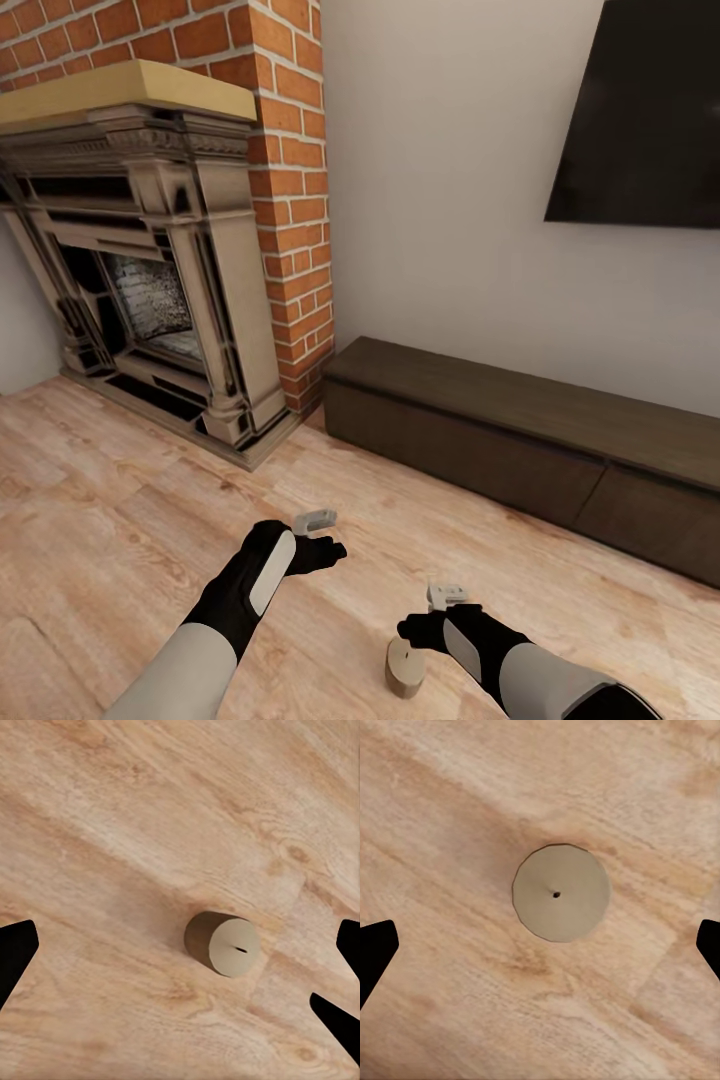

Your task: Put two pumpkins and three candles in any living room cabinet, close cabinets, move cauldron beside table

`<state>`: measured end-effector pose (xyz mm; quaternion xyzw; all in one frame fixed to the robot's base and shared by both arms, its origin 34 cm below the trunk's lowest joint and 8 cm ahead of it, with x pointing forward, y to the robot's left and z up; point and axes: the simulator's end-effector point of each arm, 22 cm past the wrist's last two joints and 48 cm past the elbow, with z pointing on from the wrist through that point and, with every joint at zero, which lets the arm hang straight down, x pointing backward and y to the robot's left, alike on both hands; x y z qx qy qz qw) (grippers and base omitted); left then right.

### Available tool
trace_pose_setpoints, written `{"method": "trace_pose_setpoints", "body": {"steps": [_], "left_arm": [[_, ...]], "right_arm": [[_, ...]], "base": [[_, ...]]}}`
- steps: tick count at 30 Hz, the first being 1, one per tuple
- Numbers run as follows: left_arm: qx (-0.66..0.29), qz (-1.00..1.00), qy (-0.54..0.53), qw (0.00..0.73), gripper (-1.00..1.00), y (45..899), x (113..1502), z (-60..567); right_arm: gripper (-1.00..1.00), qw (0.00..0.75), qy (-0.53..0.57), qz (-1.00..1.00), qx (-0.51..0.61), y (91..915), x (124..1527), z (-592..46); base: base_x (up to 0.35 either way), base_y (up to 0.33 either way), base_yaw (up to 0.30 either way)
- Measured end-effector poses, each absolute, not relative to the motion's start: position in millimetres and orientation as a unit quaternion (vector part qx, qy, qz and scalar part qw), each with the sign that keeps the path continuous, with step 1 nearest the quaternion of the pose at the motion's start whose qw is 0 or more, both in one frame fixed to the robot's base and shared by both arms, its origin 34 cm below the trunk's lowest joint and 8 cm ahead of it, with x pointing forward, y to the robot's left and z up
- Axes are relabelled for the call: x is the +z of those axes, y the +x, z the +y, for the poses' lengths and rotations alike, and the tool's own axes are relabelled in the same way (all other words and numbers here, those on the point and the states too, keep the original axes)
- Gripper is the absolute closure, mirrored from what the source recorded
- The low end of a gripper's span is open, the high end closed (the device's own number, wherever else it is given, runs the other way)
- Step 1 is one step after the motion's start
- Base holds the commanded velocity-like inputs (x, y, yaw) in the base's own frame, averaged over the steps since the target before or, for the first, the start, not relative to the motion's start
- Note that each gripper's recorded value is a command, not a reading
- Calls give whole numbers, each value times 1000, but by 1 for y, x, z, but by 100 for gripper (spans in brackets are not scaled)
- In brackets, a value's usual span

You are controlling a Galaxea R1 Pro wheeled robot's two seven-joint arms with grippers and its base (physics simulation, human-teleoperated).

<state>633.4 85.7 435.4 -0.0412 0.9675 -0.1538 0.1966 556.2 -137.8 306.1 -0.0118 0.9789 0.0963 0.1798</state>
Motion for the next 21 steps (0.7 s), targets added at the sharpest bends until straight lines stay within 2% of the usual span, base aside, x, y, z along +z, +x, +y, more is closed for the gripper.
{"method": "trace_pose_setpoints", "body": {"steps": [21], "left_arm": [[-154, 967, -41, 197, -100, 624, 398, 86]], "right_arm": [[-100, 183, -12, 978, 97, 548, 269, -137]], "base": [[0, 0, 0]]}}
